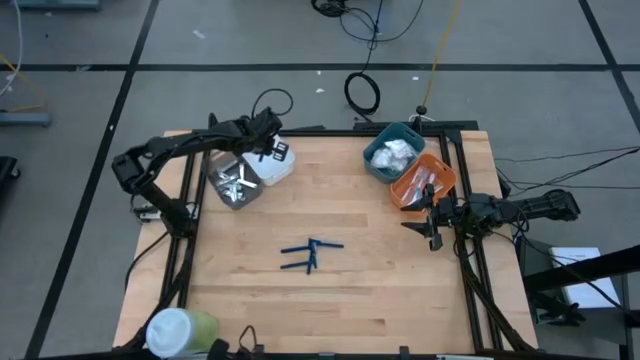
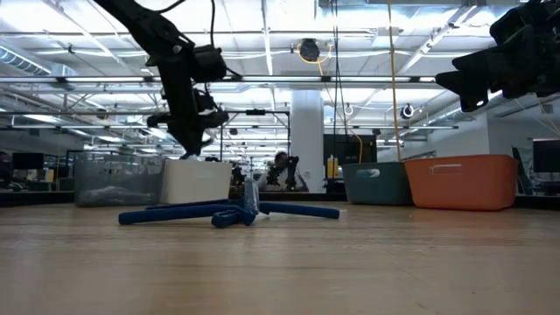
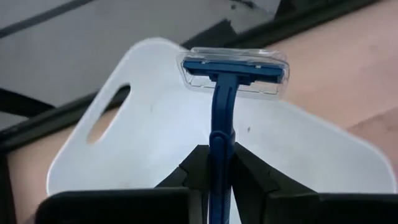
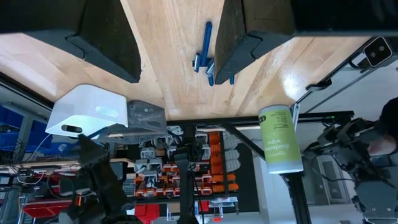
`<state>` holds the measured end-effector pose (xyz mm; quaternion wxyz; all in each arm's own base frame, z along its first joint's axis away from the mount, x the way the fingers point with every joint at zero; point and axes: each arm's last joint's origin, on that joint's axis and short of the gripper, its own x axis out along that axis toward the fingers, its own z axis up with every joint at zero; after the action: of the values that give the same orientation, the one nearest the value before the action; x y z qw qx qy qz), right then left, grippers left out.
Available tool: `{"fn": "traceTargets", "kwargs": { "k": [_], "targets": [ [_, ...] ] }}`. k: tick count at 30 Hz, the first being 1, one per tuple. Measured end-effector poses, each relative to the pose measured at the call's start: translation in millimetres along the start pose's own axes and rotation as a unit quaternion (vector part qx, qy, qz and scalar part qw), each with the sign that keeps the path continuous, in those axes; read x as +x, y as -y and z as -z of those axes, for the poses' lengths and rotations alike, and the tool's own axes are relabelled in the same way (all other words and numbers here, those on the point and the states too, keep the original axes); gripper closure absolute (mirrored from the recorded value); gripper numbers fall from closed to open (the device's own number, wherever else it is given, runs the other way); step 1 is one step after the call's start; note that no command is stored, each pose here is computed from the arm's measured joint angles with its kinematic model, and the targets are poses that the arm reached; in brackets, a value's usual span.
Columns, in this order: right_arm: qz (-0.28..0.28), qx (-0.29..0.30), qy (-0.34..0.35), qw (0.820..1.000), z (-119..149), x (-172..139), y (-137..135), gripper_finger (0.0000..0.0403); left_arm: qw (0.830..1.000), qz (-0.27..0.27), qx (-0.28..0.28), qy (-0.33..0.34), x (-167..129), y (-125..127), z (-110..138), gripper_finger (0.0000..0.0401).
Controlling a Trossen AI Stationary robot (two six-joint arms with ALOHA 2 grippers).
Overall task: Pick & Place Travel size toiletries
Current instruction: Put the blue razor into the white bin
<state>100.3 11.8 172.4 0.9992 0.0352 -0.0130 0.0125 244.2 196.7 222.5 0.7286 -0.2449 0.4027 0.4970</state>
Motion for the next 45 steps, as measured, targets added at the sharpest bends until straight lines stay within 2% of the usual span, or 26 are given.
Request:
{"fn": "traceTargets", "kwargs": {
  "k": [8,15,19,24,27,29,31,35,37,39,42,45],
  "targets": [
    [0.0,0.0,0.0,1.0,0,0,0,0.0211,0.999,-0.018,0.016,-0.041,0,-2,9,0.0349],
    [0.0,0.0,0.0,1.0,0,0,0,0.0211,0.999,-0.031,0.008,-0.039,0,-3,9,0.0342],
    [0.0,0.0,0.0,1.0,0,0,0,0.0211,0.999,-0.032,0.008,-0.039,0,-4,9,0.0313],
    [0.0,0.0,0.0,1.0,0,0,0,0.0211,0.999,-0.032,0.01,-0.04,0,-4,9,0.0253],
    [0.0,0.0,0.0,1.0,0,0,0,0.0211,0.998,-0.032,0.029,-0.043,0,-4,10,0.022],
    [0.0,0.0,0.0,1.0,0,0,0,0.0211,0.998,-0.012,0.04,-0.048,-3,-1,11,0.0204],
    [0.0,0.0,0.0,1.0,0,0,0,0.0211,0.997,0.035,0.05,-0.05,-11,5,12,0.0192],
    [0.0,0.0,0.0,1.0,0,0,0,0.0211,0.988,0.136,0.076,0.007,-44,22,10,0.0181],
    [0.0,0.0,0.0,1.0,0,0,0,0.0211,0.976,0.185,0.104,0.047,-65,31,10,0.0181],
    [0.0,0.0,0.0,1.0,0,0,0,0.0211,0.953,0.252,0.146,0.088,-87,42,12,0.0184],
    [0.0,0.0,0.0,1.0,0,0,0,0.0211,0.892,0.365,0.235,0.127,-116,63,24,0.019],
    [0.0,0.0,0.0,1.0,0,0,0,0.0211,0.837,0.419,0.328,0.129,-131,86,47,0.0194]
  ]
}}
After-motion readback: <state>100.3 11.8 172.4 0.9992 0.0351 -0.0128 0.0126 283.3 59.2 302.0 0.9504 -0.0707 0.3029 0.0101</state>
